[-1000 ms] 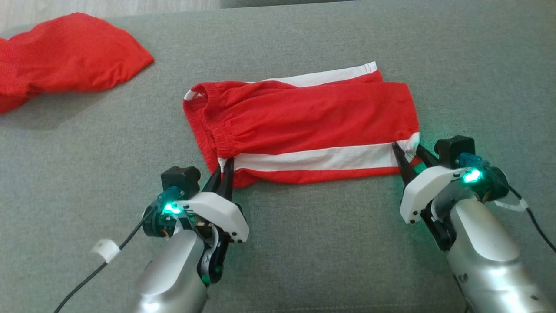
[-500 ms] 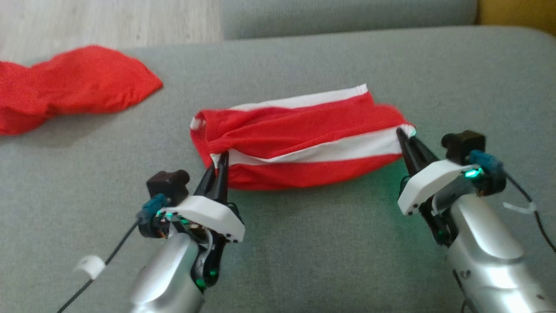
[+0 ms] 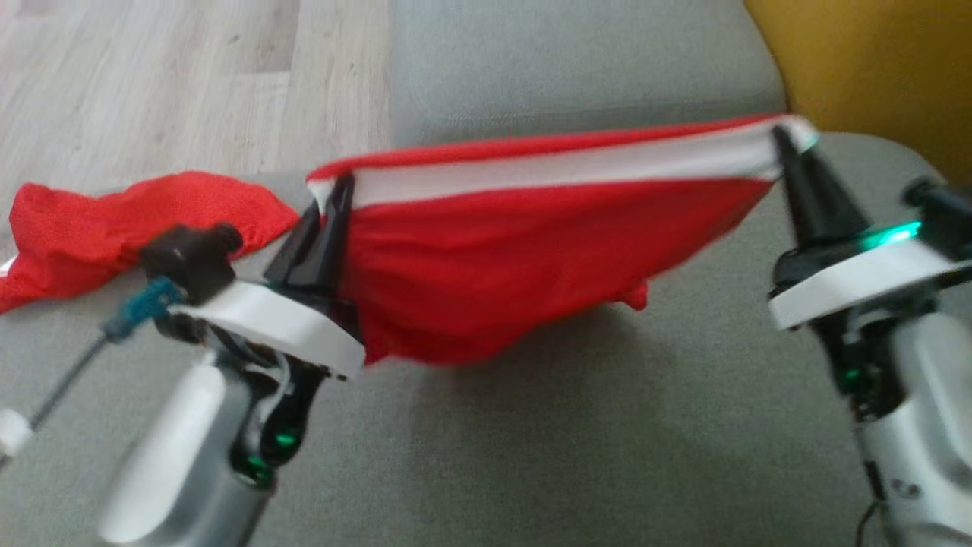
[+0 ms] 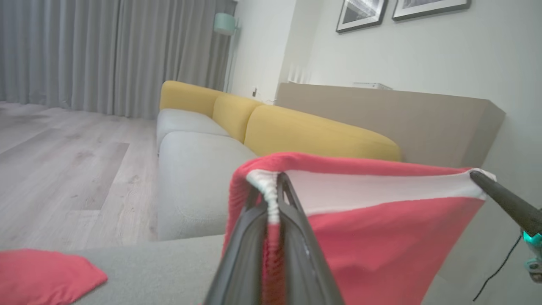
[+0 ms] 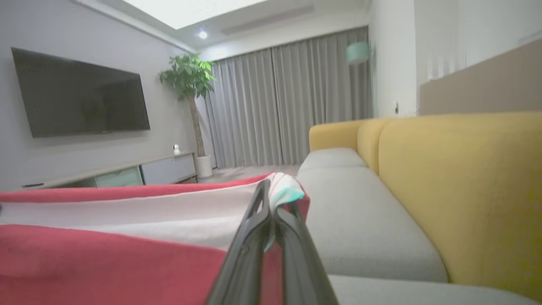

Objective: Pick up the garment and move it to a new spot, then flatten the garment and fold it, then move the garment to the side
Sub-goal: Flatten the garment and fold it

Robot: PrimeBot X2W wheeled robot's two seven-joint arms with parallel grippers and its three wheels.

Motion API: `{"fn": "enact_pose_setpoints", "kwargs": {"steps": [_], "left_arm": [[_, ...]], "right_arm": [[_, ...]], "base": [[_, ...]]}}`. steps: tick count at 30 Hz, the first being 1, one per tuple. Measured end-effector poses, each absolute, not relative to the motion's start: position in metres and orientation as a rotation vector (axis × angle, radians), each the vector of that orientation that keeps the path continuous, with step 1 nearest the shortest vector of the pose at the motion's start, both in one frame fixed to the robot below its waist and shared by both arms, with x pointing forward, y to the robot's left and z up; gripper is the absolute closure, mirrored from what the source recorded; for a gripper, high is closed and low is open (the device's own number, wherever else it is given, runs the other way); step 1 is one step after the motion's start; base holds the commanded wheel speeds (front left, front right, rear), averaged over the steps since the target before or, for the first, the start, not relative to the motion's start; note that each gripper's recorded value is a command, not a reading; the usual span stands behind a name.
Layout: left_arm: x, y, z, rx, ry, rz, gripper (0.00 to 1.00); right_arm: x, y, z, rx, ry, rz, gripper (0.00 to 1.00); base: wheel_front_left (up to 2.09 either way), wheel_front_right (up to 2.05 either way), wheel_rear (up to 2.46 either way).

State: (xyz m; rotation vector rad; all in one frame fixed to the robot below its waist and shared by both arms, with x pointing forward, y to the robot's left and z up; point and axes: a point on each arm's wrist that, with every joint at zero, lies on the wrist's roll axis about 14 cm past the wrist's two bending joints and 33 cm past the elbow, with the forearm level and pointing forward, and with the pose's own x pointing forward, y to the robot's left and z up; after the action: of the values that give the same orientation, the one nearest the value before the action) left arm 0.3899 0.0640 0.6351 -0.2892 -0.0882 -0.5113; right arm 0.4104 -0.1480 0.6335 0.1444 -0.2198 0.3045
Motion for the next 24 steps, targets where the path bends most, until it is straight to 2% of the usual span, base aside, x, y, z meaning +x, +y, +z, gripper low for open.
{"fn": "enact_pose_setpoints", "kwargs": {"steps": [4,7,13,17,20,24], "left_arm": [[0.378,0.062,0.677,-0.258,-0.144,-0.57,1.0],[0.376,0.06,0.697,-0.235,-0.17,-0.596,1.0],[0.391,0.059,0.716,-0.203,-0.162,-0.611,1.0],[0.419,0.059,0.688,-0.225,-0.05,-0.591,1.0],[0.451,0.056,0.669,-0.231,0.019,-0.576,1.0],[0.513,0.052,0.675,-0.178,-0.01,-0.546,1.0]], "right_arm": [[0.392,-0.158,0.678,0.129,-0.335,0.296,1.0],[0.385,-0.16,0.69,0.118,-0.359,0.29,1.0],[0.39,-0.159,0.69,0.096,-0.319,0.281,1.0],[0.414,-0.152,0.659,0.114,-0.202,0.288,1.0],[0.448,-0.152,0.648,0.105,-0.159,0.28,1.0],[0.512,-0.157,0.683,0.061,-0.265,0.244,1.0]], "base": [[0.0,0.0,0.0],[0.0,0.0,0.0],[0.0,0.0,0.0],[0.0,0.0,0.0],[0.0,0.0,0.0],[0.0,0.0,0.0]]}}
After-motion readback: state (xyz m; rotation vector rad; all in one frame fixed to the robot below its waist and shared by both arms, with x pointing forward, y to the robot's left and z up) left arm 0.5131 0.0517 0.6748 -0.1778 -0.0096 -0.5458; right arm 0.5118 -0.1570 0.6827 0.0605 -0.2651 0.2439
